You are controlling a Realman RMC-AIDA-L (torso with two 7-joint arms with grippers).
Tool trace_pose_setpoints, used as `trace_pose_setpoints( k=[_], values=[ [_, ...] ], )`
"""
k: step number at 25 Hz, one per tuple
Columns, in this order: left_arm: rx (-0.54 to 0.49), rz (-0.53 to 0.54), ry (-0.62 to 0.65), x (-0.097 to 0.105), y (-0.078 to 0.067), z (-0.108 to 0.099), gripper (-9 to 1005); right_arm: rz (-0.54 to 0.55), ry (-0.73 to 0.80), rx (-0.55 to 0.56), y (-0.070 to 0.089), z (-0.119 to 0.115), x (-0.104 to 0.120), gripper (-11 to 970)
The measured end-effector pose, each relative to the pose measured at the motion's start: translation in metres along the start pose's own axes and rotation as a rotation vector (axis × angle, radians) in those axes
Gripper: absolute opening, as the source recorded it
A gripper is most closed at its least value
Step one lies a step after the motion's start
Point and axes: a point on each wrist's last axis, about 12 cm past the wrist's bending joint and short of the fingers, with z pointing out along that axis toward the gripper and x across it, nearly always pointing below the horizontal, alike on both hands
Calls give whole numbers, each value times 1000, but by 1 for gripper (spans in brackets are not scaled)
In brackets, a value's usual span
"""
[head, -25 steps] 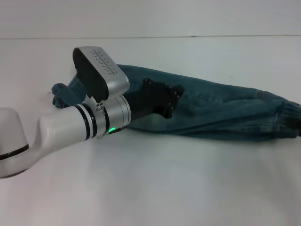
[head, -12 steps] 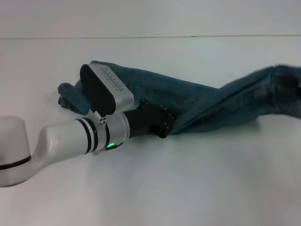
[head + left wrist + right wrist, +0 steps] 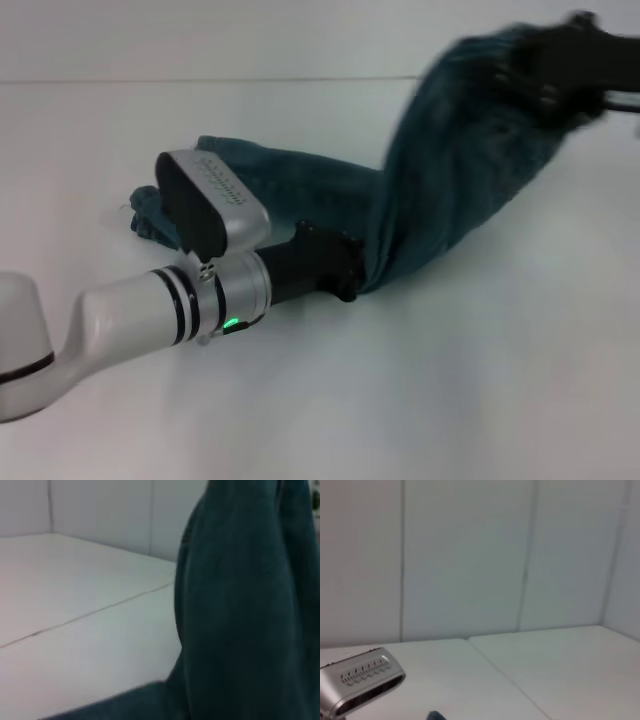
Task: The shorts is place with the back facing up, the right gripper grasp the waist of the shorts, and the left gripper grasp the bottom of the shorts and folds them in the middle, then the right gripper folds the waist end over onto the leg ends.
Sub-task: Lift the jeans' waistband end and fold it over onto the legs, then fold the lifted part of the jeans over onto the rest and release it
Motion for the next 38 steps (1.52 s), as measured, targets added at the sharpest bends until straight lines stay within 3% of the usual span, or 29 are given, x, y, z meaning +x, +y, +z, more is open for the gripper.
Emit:
trace_pose_setpoints(
  k=[3,6,9,12,17,22,27,32,35,38],
  values=[
    [-40,-34,-55,0,4,-7,15,-35,30,-54,0,32,-11,50],
    [-137,-77,-158,2,19,-26,15,-73,64,-110,5,58,-19,50],
    [-287,-142,-281,10,39,-59,14,-101,86,-145,9,79,-25,52],
    [-409,-181,-403,22,50,-99,14,-126,105,-168,11,94,-30,53],
    [-547,-210,-532,46,46,-156,14,-177,147,-208,14,121,-40,55],
    [-643,-212,-562,68,36,-194,15,-222,183,-264,23,150,-47,57],
    [-648,-198,-531,83,24,-212,15,-266,213,-297,32,172,-51,59],
    [-639,-196,-513,90,17,-217,15,-310,240,-303,39,185,-52,61],
    [-633,-197,-507,91,15,-217,14,-319,249,-311,42,186,-51,266],
    [-622,-197,-501,91,15,-215,14,-323,254,-311,43,187,-50,321]
  ],
)
